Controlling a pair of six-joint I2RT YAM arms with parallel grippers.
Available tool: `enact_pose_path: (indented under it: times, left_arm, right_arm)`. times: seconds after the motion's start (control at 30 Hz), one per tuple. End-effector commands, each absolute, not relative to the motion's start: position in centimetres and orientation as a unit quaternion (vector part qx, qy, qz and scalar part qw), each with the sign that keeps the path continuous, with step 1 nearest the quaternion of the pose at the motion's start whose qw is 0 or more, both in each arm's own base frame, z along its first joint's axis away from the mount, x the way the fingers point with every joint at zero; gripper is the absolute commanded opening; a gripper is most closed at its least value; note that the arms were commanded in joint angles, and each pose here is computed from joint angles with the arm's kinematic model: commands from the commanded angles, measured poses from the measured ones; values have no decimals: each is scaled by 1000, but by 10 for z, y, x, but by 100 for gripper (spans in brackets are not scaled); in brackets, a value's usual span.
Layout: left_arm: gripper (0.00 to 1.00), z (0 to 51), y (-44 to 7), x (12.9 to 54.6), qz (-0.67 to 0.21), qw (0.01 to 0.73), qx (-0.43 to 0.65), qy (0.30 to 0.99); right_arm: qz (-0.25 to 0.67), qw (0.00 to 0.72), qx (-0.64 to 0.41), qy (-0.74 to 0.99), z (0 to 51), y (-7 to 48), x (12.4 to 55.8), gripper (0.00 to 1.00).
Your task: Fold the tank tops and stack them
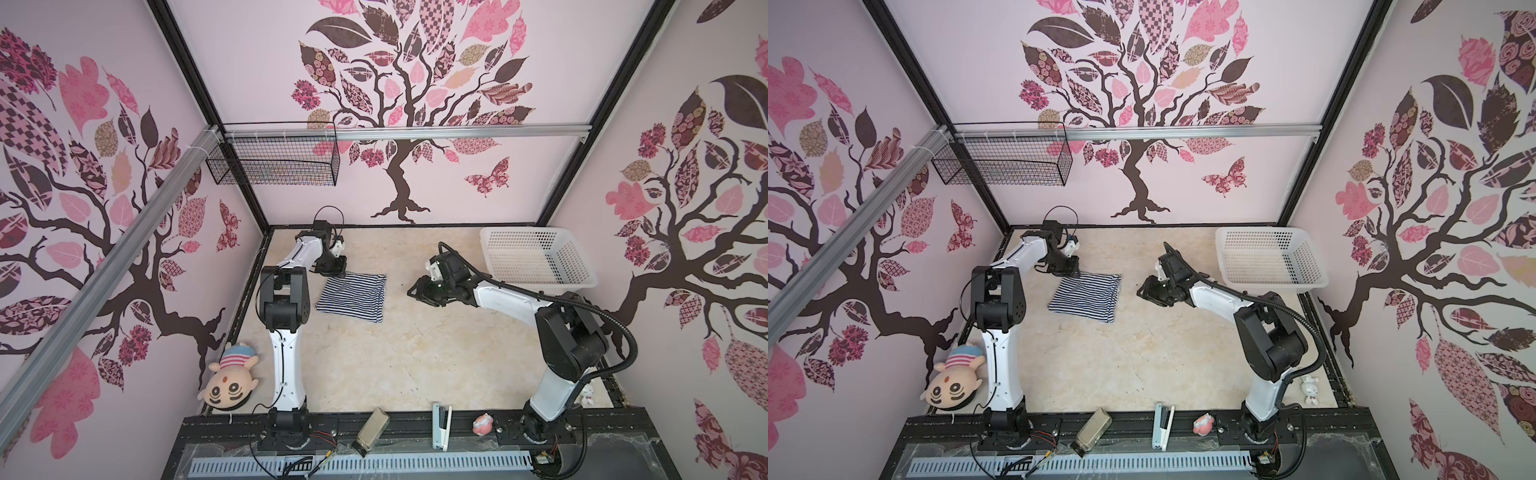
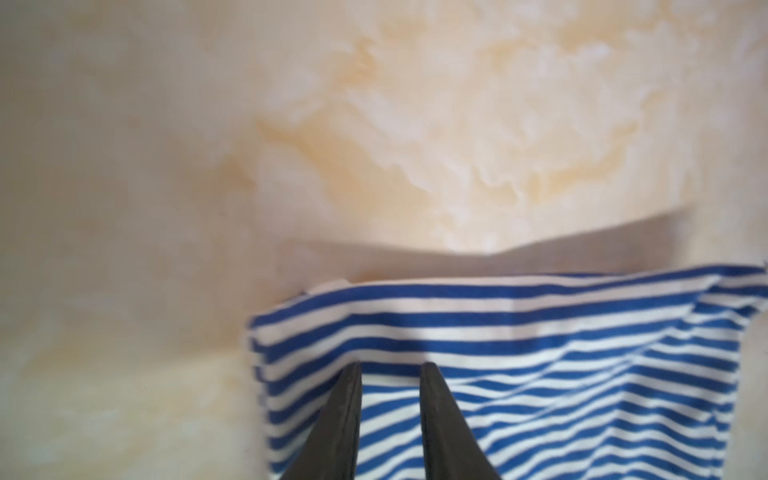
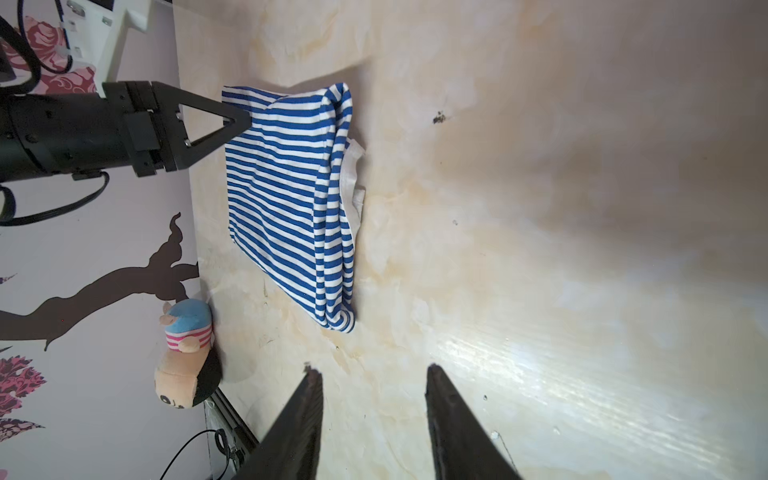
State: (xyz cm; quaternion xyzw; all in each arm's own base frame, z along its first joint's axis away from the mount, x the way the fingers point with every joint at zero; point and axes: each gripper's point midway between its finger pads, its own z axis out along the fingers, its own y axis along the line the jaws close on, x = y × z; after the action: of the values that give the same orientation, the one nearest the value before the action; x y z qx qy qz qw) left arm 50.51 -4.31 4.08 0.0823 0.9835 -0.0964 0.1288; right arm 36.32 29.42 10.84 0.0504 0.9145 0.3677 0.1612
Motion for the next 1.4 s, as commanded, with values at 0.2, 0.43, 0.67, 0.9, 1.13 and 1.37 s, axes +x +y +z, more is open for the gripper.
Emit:
enact_pose_path:
  times: [0.2,0.43,0.67,0.9,1.13,1.37]
  left_arm:
    - [28,79,-47,494,-113,159,104,975]
    - [31,109,-93,461,-45,228,186,955]
    - [32,59,-126,425,-2,165,255,953]
    - [36,26,-121,428,54,155,266,950]
    - [37,3,-105,429,76,125,256,956]
    - [38,6,-67,450,58,109,211,970]
  right_arm:
    - [362,162,44,917,113,286,352,44]
    - [350,151,53,923,96,274,334,45]
    - [338,146,57,928,87,265,323,47]
    - [344,148,56,925,91,264,320,47]
    - [342,145,59,927,86,261,316,47]
    - [343,147,59,926,88,263,319,47]
